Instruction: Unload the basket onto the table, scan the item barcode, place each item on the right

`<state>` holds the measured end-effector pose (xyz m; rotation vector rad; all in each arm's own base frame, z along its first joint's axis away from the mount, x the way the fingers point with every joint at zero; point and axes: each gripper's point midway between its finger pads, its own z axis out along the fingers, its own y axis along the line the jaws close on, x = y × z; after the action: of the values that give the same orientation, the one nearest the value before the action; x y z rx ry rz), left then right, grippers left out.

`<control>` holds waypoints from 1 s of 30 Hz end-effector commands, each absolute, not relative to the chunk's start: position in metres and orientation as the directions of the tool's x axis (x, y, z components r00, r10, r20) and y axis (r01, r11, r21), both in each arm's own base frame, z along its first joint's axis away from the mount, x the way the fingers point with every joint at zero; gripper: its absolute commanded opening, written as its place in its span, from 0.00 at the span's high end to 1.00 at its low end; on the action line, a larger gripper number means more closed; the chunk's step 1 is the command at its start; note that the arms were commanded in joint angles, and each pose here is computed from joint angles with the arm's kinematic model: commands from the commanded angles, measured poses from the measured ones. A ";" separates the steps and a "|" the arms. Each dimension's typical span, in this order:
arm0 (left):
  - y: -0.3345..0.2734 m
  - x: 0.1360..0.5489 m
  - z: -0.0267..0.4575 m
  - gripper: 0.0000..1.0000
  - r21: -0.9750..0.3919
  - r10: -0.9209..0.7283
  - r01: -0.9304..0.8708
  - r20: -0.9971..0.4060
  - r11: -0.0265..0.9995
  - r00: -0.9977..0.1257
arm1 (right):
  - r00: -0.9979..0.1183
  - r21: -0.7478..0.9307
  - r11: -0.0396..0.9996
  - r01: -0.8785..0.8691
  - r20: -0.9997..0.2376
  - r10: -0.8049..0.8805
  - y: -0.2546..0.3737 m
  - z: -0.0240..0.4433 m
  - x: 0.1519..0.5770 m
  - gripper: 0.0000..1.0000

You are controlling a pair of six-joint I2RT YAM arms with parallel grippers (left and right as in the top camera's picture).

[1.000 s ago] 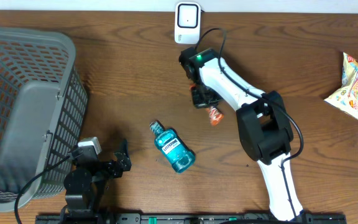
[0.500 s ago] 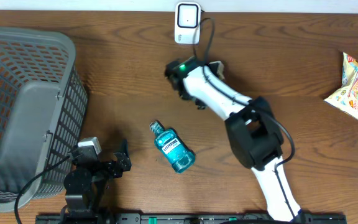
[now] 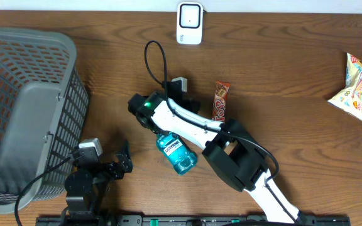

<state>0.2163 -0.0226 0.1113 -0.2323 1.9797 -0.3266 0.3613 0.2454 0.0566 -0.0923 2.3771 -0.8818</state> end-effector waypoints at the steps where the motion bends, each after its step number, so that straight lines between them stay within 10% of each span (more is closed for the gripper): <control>1: -0.025 0.214 0.101 0.02 -0.324 -0.293 -0.008 -0.846 0.946 -0.446 | -0.871 -0.580 0.806 0.121 -0.451 -0.194 0.241 0.041 0.357 0.85; 7: -0.025 0.214 0.101 0.02 -0.324 -0.293 -0.008 -0.846 0.946 -0.446 | -0.943 -0.527 0.829 0.185 -0.332 0.000 0.198 0.024 0.365 0.64; 21: -0.025 0.214 0.101 0.02 -0.324 -0.293 -0.008 -0.846 0.946 -0.446 | -0.984 -0.315 0.938 0.146 -0.147 0.104 0.171 -0.006 0.397 0.49; 30: -0.025 0.214 0.101 0.02 -0.324 -0.293 -0.008 -0.846 0.946 -0.446 | -0.971 -0.242 0.956 0.166 -0.211 0.115 0.176 0.056 0.398 0.41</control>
<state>0.2163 -0.0226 0.1113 -0.2323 1.9797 -0.3266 0.3968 0.1600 0.0182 0.2136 2.9294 -0.5576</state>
